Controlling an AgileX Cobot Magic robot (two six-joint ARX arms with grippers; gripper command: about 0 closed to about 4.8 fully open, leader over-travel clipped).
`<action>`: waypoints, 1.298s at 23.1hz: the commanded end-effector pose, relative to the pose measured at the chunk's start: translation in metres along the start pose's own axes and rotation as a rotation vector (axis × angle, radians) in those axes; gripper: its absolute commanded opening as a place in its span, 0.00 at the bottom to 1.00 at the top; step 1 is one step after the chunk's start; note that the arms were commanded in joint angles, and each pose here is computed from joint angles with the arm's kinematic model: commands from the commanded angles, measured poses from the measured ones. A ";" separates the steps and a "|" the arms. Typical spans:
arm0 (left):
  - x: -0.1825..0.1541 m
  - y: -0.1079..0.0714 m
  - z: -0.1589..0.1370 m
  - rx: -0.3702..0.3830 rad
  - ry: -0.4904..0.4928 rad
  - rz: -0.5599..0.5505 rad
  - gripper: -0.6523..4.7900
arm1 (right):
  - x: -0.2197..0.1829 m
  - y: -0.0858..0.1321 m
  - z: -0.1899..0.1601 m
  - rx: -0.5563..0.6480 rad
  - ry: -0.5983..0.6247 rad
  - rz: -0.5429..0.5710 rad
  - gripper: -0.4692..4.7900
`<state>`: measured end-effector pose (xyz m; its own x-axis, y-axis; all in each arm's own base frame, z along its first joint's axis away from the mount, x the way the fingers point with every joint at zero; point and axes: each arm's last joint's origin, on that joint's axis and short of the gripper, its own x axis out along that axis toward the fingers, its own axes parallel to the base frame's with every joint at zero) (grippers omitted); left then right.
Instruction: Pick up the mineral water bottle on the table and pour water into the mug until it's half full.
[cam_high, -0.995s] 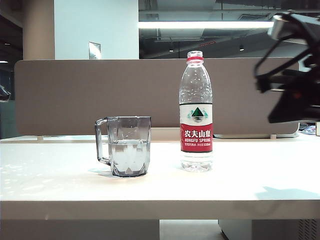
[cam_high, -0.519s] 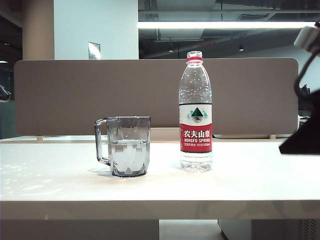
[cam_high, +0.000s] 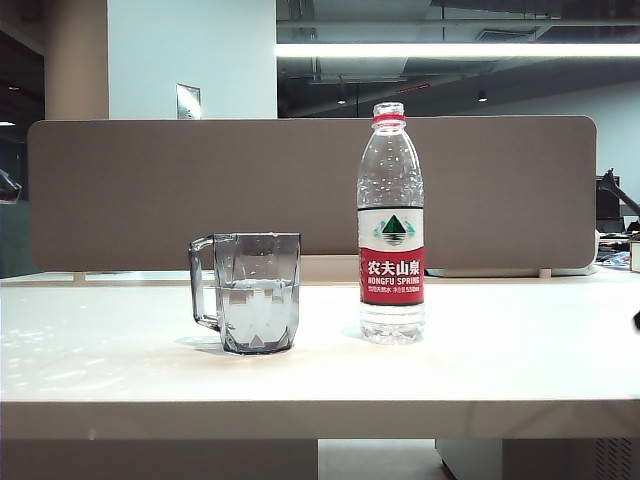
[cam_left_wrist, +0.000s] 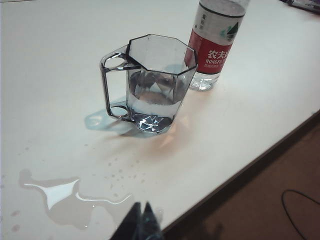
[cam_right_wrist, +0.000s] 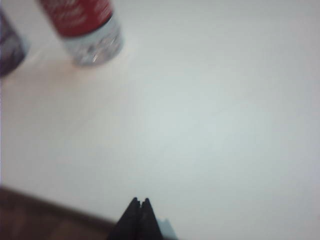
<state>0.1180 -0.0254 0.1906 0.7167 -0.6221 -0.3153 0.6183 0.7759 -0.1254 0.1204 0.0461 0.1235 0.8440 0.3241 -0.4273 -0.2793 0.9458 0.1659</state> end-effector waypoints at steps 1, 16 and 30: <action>0.000 0.000 0.002 0.006 -0.009 -0.003 0.11 | -0.005 -0.007 0.002 0.027 -0.042 -0.040 0.08; 0.000 0.000 0.002 0.005 -0.009 -0.003 0.11 | -0.033 -0.023 0.002 -0.075 -0.141 -0.210 0.08; 0.000 0.000 0.002 0.006 -0.009 -0.003 0.11 | -0.043 -0.024 0.009 -0.077 -0.283 -0.237 0.08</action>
<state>0.1180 -0.0254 0.1906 0.7165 -0.6221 -0.3156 0.6183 0.7759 -0.1256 0.0951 0.0091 0.1474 0.9783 0.0886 -0.1871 -0.0857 0.9960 0.0233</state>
